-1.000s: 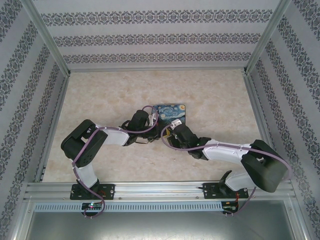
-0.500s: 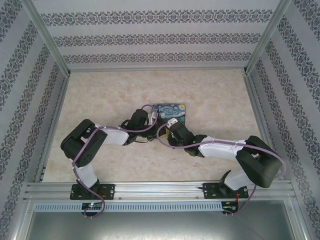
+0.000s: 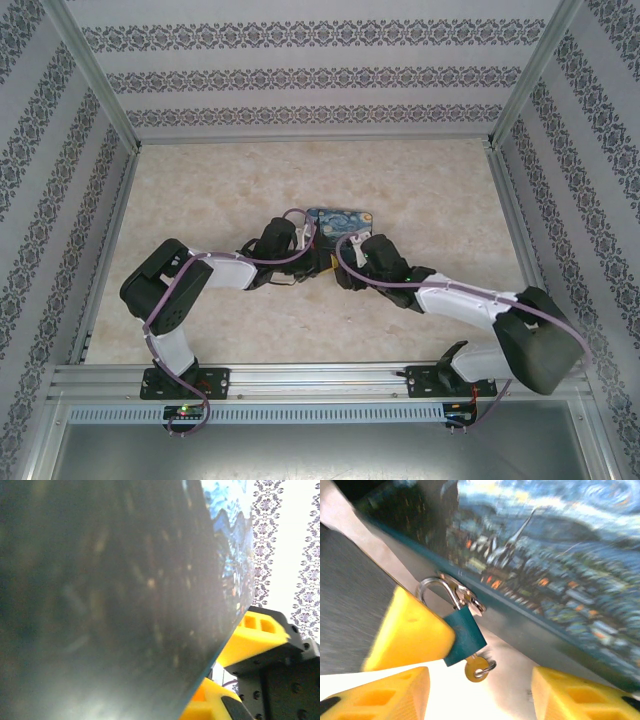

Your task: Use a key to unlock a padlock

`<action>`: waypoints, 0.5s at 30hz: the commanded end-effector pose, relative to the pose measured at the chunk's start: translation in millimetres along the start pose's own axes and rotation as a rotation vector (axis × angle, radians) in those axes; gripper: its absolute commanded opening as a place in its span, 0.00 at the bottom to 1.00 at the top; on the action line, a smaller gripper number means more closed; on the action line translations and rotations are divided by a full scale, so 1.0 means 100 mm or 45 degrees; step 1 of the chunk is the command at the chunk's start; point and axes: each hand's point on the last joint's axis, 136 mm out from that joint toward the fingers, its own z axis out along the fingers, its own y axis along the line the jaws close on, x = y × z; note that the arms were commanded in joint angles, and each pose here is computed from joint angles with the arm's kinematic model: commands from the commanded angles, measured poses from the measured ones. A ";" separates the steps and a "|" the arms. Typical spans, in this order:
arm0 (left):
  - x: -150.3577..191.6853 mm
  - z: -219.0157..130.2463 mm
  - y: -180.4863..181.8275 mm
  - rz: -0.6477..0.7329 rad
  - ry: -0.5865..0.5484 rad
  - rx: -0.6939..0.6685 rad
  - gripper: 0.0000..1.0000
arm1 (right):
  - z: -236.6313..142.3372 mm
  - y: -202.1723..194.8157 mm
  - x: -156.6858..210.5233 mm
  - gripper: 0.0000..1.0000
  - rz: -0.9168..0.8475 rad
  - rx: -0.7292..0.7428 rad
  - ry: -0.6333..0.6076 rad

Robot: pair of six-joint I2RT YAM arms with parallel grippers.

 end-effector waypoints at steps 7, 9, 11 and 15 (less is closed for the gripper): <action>0.11 -0.05 0.09 0.075 0.058 -0.089 0.00 | -0.08 0.11 -0.05 0.63 0.380 -0.184 -0.107; 0.13 -0.05 0.14 0.080 0.065 -0.110 0.00 | -0.01 0.10 -0.04 0.64 0.442 -0.193 -0.110; 0.14 -0.06 0.16 0.082 0.066 -0.116 0.06 | 0.05 0.12 -0.04 0.64 0.484 -0.209 -0.101; 0.16 -0.09 0.16 0.086 0.062 -0.116 0.22 | 0.17 0.06 -0.07 0.64 0.562 -0.201 -0.110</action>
